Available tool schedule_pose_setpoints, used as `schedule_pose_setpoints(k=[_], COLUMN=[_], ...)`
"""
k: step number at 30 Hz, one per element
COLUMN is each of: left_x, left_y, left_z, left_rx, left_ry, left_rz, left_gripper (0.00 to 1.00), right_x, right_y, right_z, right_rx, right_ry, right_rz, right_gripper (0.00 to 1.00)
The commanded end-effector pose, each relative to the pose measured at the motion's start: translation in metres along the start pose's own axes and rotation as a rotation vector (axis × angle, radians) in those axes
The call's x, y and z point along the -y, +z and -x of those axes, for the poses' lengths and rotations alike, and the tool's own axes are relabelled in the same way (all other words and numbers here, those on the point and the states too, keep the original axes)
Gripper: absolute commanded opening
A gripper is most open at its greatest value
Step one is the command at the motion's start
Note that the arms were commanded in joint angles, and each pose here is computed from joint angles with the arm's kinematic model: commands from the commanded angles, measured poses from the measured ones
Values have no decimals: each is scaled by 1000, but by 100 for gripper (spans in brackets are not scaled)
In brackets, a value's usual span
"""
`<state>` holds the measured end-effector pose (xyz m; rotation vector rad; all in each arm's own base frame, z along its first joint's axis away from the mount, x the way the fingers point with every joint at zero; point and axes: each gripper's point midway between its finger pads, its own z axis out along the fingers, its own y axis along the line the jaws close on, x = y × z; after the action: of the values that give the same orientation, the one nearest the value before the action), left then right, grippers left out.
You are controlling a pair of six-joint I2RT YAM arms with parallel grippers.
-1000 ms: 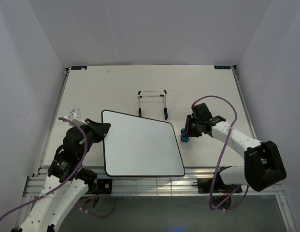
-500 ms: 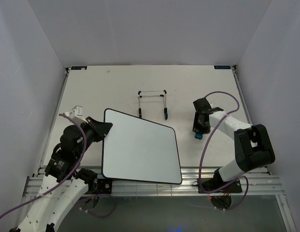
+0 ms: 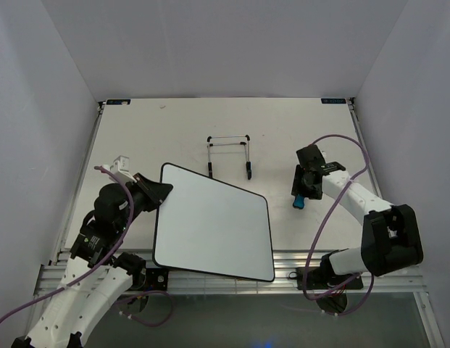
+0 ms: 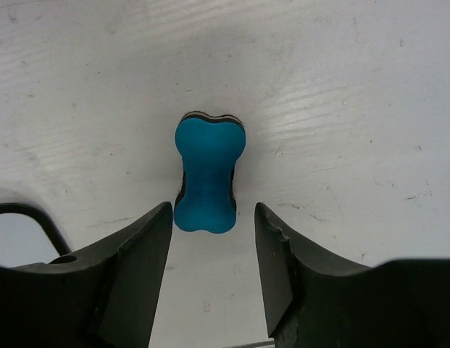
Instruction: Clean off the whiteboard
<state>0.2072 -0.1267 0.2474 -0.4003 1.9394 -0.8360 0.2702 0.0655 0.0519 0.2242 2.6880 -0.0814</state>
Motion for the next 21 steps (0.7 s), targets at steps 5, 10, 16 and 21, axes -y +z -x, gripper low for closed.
schedule_pose_setpoints(k=[5, 10, 16, 21], left_x=[7, 11, 41, 64], left_y=[-2, 1, 1, -3], left_z=[6, 11, 28, 54], left_rx=[54, 60, 28, 55], left_ry=[45, 30, 29, 32], left_rz=[-67, -64, -93, -94], left_gripper=[0, 0, 0, 0], right_x=[-8, -12, -12, -10], right_y=[-40, -63, -83, -93], right_z=[14, 21, 29, 34], right_rx=[108, 183, 244, 285], right_ry=[-17, -22, -36, -49], right_rz=[125, 199, 234, 237], right_gripper=[56, 56, 56, 59])
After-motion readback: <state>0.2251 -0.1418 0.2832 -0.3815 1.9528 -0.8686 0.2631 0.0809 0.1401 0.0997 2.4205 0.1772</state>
